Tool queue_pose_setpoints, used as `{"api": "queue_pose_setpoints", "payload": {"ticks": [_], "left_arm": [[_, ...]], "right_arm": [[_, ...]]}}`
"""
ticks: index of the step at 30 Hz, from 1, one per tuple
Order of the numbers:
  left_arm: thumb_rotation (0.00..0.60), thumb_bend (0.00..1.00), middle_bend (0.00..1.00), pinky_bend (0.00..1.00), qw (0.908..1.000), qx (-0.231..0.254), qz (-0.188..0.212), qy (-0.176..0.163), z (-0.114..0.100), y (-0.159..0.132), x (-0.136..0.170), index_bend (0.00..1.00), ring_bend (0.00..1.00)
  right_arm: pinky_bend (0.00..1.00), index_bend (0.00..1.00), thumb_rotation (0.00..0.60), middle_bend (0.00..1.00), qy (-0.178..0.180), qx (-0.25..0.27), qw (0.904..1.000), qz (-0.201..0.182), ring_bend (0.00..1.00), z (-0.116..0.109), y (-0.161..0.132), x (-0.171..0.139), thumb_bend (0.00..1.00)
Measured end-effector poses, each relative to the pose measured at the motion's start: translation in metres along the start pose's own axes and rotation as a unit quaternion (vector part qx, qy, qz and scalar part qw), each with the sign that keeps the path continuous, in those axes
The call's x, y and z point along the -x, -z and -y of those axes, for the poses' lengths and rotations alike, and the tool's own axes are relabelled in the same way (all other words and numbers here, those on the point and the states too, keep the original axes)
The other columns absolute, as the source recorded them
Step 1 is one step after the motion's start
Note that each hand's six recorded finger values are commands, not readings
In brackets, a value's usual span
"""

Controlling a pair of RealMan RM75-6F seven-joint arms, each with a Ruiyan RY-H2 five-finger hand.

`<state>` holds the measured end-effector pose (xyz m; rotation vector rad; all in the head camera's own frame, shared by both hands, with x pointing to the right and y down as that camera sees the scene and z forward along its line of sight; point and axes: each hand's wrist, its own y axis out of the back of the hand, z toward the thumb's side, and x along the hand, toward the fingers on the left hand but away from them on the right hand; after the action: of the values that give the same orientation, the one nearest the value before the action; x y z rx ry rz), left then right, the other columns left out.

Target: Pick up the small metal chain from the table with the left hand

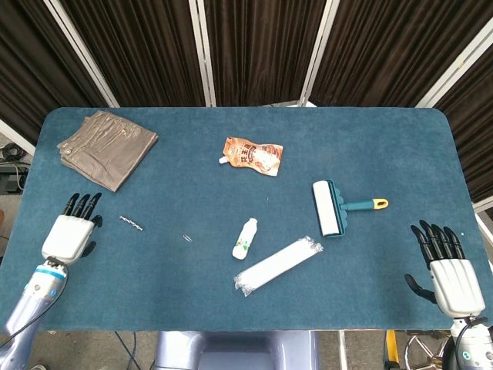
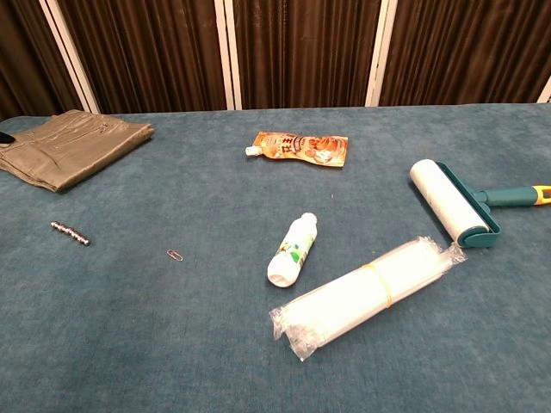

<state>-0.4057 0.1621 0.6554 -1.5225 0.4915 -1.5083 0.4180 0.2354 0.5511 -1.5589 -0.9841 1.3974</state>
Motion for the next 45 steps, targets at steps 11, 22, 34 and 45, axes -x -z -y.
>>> {"api": "queue_pose_setpoints", "payload": {"ticks": [11,22,34,45], "left_arm": [[0.6,0.33,0.0,0.0,0.9993,-0.016,0.029,0.019,0.012,-0.027,-0.044,0.48,0.0],[0.6,0.33,0.0,0.0,0.9984,-0.016,0.047,0.026,0.023,-0.05,-0.056,0.51,0.0],[0.6,0.35,0.0,0.0,0.9981,-0.01,0.052,0.033,0.031,-0.072,-0.071,0.52,0.0],[0.6,0.38,0.0,0.0,0.9975,-0.014,0.057,0.039,0.035,-0.083,-0.076,0.52,0.0]], "right_arm": [[0.0,0.0,0.6,0.0,0.0,-0.001,1.0,0.0,0.0,0.0,0.0,0.001,0.16],[0.0,0.0,0.6,0.0,0.0,0.001,1.0,0.001,0.0,0.0,0.001,0.001,0.16],[0.0,0.01,0.6,0.0,-0.001,0.002,1.0,0.002,0.0,0.0,0.001,0.001,0.16],[0.0,0.01,0.6,0.0,-0.001,0.004,1.0,0.002,0.0,-0.001,0.001,0.001,0.16]]}}
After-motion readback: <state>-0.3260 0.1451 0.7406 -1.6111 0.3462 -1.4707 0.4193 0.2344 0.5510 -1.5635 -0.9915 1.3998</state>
